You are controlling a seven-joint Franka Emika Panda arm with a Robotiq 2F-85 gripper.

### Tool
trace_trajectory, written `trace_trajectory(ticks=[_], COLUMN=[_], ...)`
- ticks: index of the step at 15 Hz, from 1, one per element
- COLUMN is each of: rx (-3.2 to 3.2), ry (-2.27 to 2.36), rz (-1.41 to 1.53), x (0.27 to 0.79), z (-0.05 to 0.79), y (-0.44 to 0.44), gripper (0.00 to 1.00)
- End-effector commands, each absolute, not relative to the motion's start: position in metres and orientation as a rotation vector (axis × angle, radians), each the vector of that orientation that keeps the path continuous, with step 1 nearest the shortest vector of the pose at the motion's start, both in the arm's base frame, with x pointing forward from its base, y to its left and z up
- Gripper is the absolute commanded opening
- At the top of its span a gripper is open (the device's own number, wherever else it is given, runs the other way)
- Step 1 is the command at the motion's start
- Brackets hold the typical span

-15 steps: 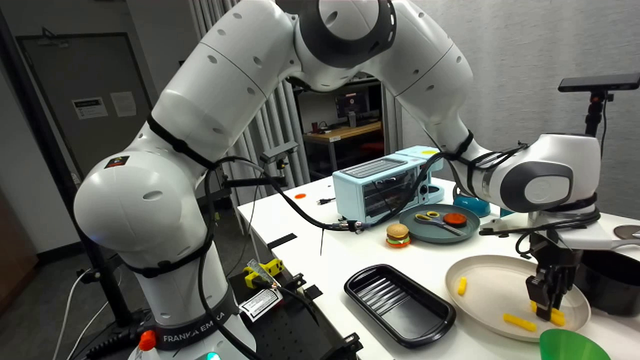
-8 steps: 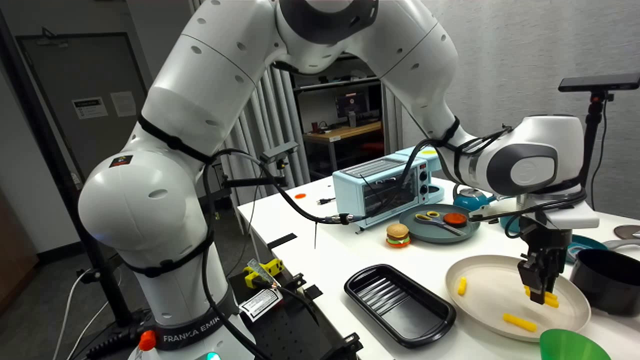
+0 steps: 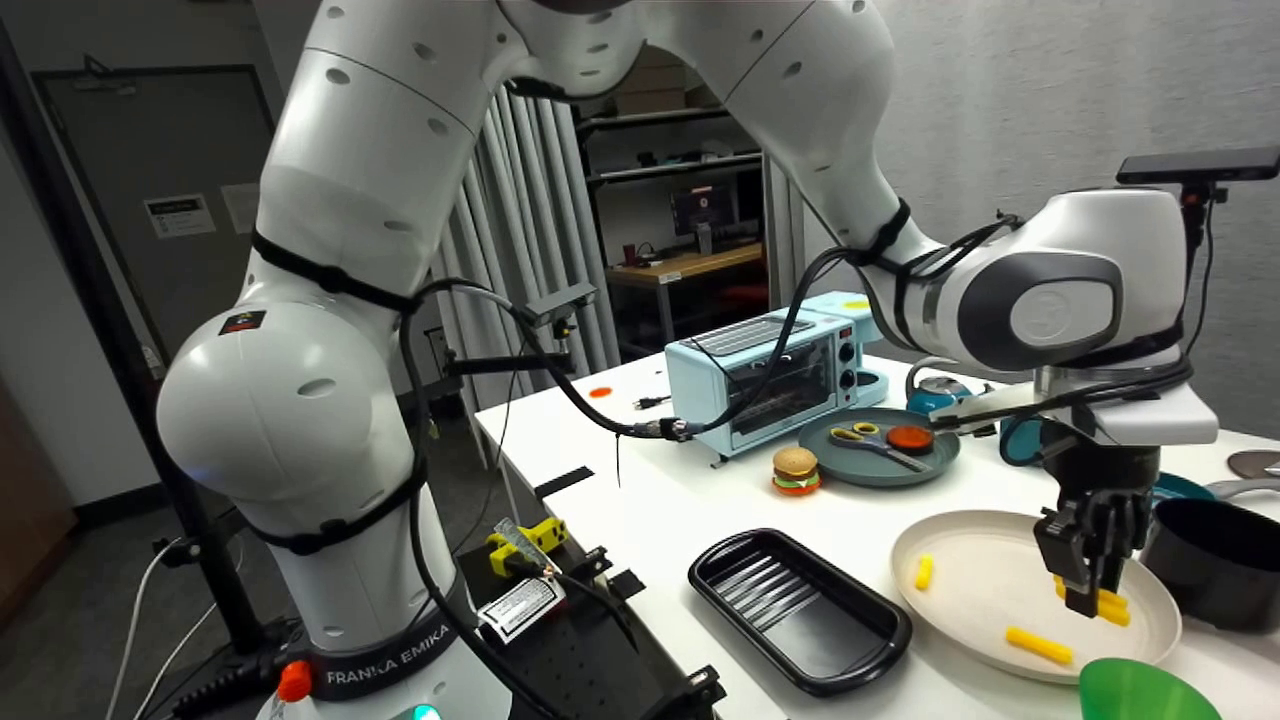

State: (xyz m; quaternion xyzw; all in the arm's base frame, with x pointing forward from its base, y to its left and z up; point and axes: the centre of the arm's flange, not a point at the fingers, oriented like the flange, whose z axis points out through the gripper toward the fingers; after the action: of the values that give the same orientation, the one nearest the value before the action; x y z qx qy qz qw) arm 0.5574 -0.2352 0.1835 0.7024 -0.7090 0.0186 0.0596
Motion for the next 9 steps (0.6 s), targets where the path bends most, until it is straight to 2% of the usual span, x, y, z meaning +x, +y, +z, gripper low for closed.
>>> trace_trajectory(ticks=[1,9], rx=[2.102,2.018], ry=[-2.171,-2.244], rz=[0.092,0.073], x=[0.522,0.490], z=[0.201,0.207], y=[-0.241,-0.271], gripper=[0.08,0.08])
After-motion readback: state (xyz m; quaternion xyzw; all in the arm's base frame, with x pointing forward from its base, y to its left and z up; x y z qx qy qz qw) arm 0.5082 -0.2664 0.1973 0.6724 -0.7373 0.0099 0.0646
